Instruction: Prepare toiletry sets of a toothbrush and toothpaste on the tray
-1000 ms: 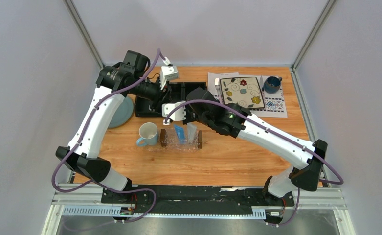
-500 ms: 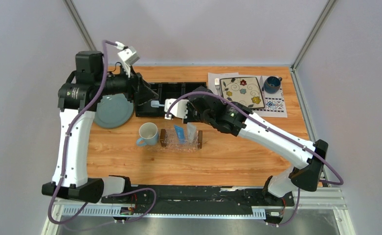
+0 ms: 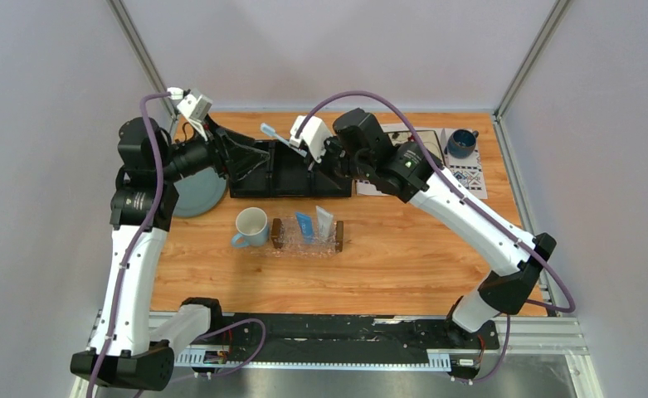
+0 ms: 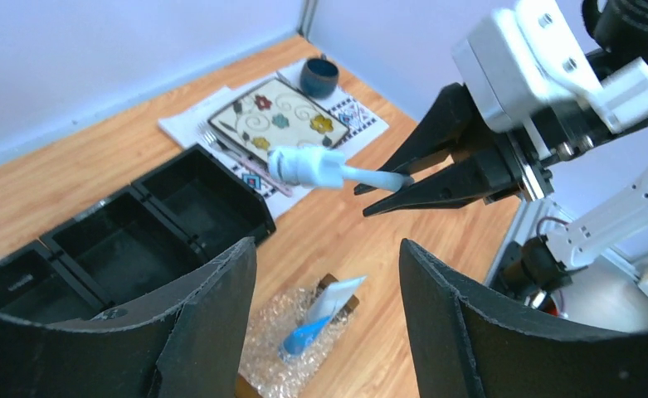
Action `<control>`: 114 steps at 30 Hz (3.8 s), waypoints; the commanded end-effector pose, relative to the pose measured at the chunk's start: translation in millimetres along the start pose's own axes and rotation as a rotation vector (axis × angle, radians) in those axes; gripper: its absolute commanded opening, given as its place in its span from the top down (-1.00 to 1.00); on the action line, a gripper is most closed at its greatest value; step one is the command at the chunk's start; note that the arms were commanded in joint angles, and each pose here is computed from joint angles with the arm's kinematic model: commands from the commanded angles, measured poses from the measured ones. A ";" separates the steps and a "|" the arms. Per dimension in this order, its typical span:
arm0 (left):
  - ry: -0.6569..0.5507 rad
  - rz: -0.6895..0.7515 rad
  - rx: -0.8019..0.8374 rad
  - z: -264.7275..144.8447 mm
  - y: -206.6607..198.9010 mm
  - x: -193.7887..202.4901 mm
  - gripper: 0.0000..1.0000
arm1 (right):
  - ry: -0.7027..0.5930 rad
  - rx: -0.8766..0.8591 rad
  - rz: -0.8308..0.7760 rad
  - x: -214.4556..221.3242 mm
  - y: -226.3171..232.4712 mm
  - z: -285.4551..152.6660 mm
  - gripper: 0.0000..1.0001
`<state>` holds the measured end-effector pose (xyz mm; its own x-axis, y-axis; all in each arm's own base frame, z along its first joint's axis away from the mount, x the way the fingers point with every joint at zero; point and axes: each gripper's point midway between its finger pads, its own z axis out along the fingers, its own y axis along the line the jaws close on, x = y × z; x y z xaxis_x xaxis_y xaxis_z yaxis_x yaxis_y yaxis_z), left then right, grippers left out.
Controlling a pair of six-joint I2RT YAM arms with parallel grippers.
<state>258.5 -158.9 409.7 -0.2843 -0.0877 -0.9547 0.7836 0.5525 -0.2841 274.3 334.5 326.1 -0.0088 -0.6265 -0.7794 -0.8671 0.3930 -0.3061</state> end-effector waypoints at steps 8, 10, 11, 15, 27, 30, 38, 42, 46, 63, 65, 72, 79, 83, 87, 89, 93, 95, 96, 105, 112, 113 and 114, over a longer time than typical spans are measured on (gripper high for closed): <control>-0.290 0.034 0.033 -4.8 -16.5 -53.4 -0.45 | -0.123 -0.143 0.235 -40.1 16.0 -5.4 0.69; -0.307 0.017 0.061 -2.2 -17.4 -54.5 -0.45 | -0.146 -0.172 0.255 -46.5 18.6 -7.2 0.70; -0.313 0.013 0.069 -1.6 -17.7 -54.7 -0.45 | -0.161 -0.201 0.261 -50.0 21.3 -9.0 0.70; -0.324 0.002 0.075 -0.4 -16.3 -53.5 -0.45 | -0.189 -0.245 0.286 -58.0 24.5 -13.3 0.70; -0.384 -0.028 0.233 7.4 -32.0 -54.0 -0.41 | -0.258 -0.430 0.335 -69.4 37.6 -27.9 0.73; -0.391 -0.020 0.257 10.8 -37.4 -51.1 -0.40 | -0.280 -0.476 0.360 -72.4 36.2 -32.6 0.74; -0.454 0.013 0.350 12.2 -58.1 -56.6 -0.32 | -0.318 -0.581 0.405 -73.9 36.2 -36.9 0.74; -0.464 0.018 0.366 15.0 -59.7 -58.3 -0.28 | -0.318 -0.622 0.435 -73.5 39.1 -37.1 0.74; -0.469 0.008 0.352 19.6 -53.6 -58.4 -0.27 | -0.327 -0.652 0.430 -75.1 42.9 -39.8 0.74; -0.520 -0.026 0.392 22.0 -55.7 -67.8 -0.01 | -0.327 -0.663 0.419 -73.3 45.0 -39.9 0.73; -0.520 -0.031 0.391 22.4 -55.3 -67.2 0.06 | -0.328 -0.666 0.418 -73.8 45.2 -40.6 0.73; -0.519 -0.051 0.410 28.7 -55.9 -61.2 0.32 | -0.329 -0.674 0.420 -74.2 45.9 -39.8 0.73; -0.535 -0.053 0.431 30.6 -58.6 -59.6 0.52 | -0.331 -0.677 0.420 -74.4 46.4 -40.6 0.73; -0.539 -0.055 0.430 30.6 -58.0 -59.3 0.80 | -0.328 -0.679 0.418 -72.5 47.2 -39.6 0.73; -0.542 -0.049 0.422 29.8 -57.7 -58.3 1.00 | -0.321 -0.676 0.419 -69.1 47.2 -36.8 0.65; -0.530 -0.035 0.408 31.4 -55.7 -55.6 1.00 | -0.317 -0.673 0.418 -67.3 48.2 -36.3 0.53; -0.499 0.024 0.371 31.3 -53.9 -46.4 1.00 | -0.308 -0.641 0.423 -63.3 45.6 -36.9 0.19; -0.478 0.061 0.334 33.6 -48.0 -38.6 1.00 | -0.304 -0.604 0.392 -58.9 42.2 -36.1 -0.03; -0.475 0.078 0.324 31.4 -49.2 -37.8 1.00 | -0.307 -0.592 0.384 -58.9 41.0 -38.8 -0.10; -0.356 0.224 0.173 34.4 -23.5 -4.8 1.00 | -0.263 -0.428 0.345 -36.5 12.2 -44.4 -0.34; -0.240 0.309 0.023 32.6 12.6 36.8 1.00 | -0.235 -0.286 0.353 -8.4 -24.7 -59.0 -0.35; -0.232 0.310 0.014 31.3 14.4 40.8 1.00 | -0.233 -0.271 0.348 -5.9 -27.9 -62.0 -0.35; -0.215 0.302 0.007 31.5 18.0 48.9 1.00 | -0.221 -0.249 0.348 -0.4 -32.5 -63.3 -0.35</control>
<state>269.4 -190.2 383.6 0.0582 -0.1995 -0.9782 0.8537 0.5179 -0.0549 264.4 304.6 363.6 -0.2925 -0.3062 -0.9059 -0.9330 0.2992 0.2001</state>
